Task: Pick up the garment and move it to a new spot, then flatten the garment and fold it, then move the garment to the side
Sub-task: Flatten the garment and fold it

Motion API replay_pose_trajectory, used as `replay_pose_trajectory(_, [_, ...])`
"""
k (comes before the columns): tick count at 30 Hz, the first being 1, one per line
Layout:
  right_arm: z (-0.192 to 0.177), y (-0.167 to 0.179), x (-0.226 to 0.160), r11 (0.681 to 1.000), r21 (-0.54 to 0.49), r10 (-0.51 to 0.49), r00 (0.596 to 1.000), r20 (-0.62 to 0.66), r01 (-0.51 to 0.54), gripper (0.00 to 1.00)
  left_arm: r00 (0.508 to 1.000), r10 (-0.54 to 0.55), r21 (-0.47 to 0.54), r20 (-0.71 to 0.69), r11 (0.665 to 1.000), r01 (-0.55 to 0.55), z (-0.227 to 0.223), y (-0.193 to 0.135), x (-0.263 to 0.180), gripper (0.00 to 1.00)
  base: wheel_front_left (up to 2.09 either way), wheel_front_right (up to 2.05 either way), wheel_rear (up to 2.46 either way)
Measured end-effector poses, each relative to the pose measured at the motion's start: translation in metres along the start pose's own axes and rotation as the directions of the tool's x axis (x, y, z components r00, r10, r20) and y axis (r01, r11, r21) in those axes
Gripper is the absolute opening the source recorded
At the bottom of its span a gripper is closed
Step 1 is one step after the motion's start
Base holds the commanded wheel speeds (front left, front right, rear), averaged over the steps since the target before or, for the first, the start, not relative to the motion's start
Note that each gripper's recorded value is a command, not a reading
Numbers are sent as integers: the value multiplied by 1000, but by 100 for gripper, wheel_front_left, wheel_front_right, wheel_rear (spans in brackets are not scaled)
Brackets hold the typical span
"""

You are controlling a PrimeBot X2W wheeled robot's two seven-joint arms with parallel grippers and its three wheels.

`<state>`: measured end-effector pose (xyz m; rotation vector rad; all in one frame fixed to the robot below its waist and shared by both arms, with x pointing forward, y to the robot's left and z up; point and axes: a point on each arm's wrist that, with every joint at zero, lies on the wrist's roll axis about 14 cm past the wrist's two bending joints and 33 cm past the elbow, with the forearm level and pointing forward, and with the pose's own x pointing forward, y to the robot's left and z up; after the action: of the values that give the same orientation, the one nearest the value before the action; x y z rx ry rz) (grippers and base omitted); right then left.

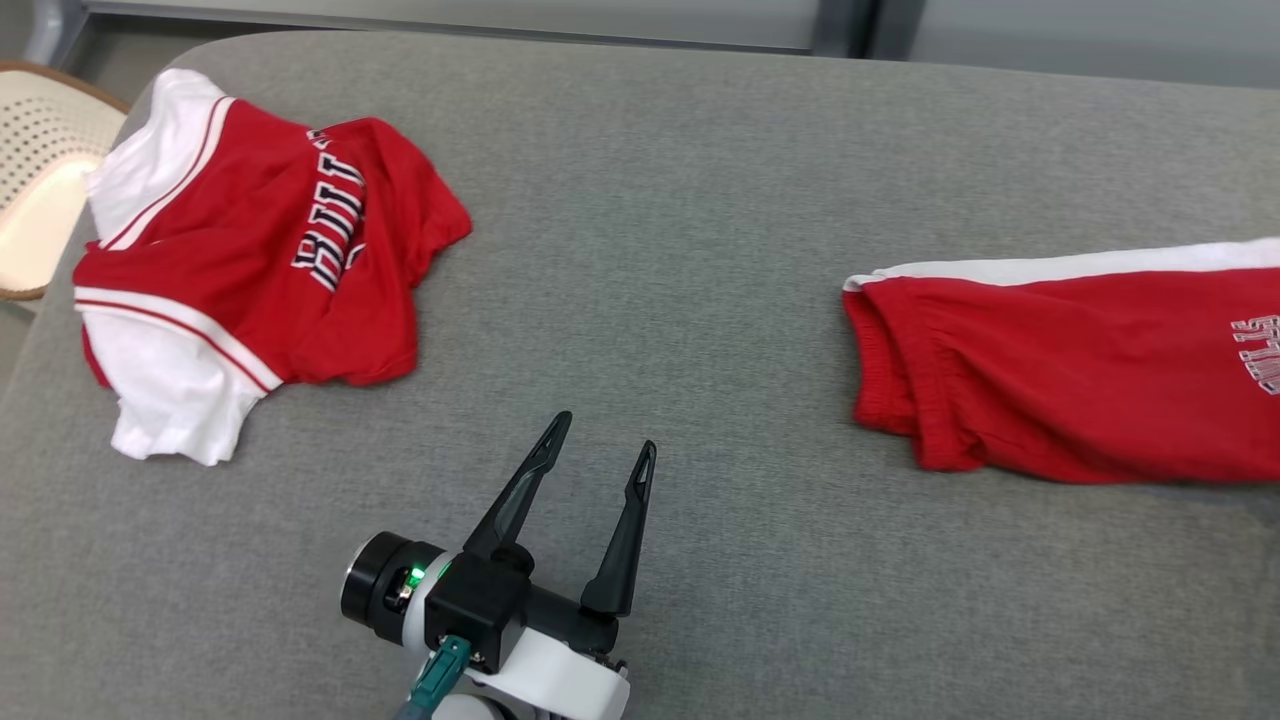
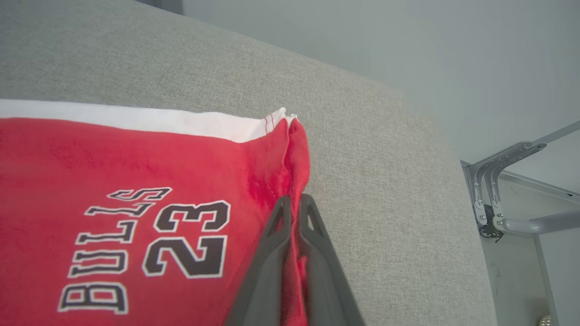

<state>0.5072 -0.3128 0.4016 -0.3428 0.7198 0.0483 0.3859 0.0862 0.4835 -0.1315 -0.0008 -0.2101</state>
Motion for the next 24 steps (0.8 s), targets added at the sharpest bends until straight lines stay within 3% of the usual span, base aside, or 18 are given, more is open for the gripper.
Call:
replay_pose_trajectory(4, [25, -1, -11, 999, -44, -2, 995, 97, 7, 0, 999, -32, -3, 4, 999, 32, 0, -8, 4, 100, 0, 0, 0])
replay_pose_trajectory(11, [70, 31, -36, 993, -115, 64, 966, 252, -36, 0, 997, -71, 1, 32, 997, 71, 9, -20, 5, 100, 0, 0, 0])
replay_pose_trajectory(24, [115, 159, -76, 949, -173, 314, 862, 399, -265, 0, 998, -32, 2, 55, 999, 32, 20, -13, -12, 100, 0, 0, 0])
